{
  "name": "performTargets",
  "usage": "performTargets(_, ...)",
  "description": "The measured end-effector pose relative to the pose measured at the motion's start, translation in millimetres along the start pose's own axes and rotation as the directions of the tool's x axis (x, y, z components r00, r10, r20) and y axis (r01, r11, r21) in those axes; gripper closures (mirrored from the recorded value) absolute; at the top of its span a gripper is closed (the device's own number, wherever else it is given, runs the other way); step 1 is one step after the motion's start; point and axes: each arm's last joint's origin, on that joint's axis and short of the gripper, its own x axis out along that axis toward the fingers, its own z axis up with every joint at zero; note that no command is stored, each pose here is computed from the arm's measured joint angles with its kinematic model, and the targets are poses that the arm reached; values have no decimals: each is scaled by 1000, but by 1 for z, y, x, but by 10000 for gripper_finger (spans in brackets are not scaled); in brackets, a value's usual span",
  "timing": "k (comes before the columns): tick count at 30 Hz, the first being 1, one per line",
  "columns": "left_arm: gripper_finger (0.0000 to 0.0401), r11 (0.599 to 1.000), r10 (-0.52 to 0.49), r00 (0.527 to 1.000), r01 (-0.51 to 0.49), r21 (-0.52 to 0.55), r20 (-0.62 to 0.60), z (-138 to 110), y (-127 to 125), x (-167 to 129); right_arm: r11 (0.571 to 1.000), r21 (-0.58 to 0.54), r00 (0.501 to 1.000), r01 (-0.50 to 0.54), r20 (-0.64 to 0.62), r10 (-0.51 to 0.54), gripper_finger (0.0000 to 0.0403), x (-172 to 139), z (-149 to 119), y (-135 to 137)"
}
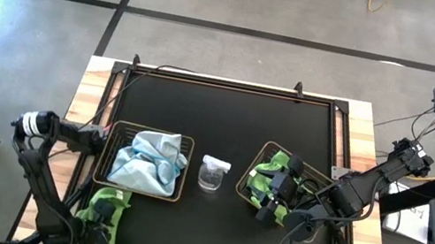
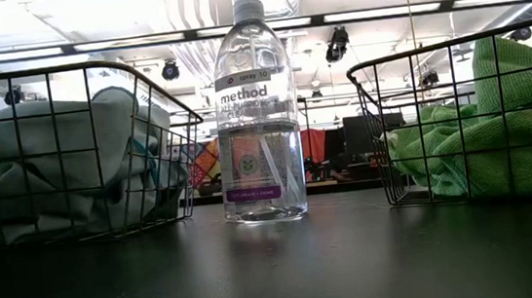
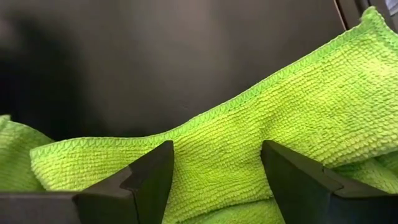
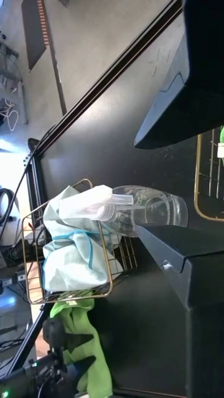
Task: Sort microfiber towel by color & place in baskets
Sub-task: Put the green microfiber towel into the right wire basket
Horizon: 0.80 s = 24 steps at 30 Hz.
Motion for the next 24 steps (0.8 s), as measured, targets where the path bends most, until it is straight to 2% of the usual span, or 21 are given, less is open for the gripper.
performTargets(4, 172, 999, 14, 1000, -13, -46, 23, 2, 0, -2, 1000, 0, 1000, 0, 0, 0, 200, 0, 0, 0)
performTargets(7, 172, 991, 13, 999, -9, -137, 31, 4, 1, -4, 1000, 0, 1000, 0, 0, 0, 200, 0, 0, 0)
performTargets(8, 172, 981, -15, 999, 23, -190, 44, 7, -1, -4, 1000, 0, 1000, 0, 0, 0, 200, 0, 0, 0)
performTargets(10, 172, 972, -39, 997, 52, -227, 59, 10, -3, -6, 1000, 0, 1000, 0, 0, 0, 200, 0, 0, 0)
performTargets(19, 172, 973, -36, 998, 48, -226, 56, 10, -2, -6, 1000, 25, 1000, 0, 0, 0, 200, 0, 0, 0)
performTargets(24, 172, 986, -32, 998, 41, -162, 54, 10, -1, -6, 1000, 26, 1000, 0, 0, 0, 200, 0, 0, 0)
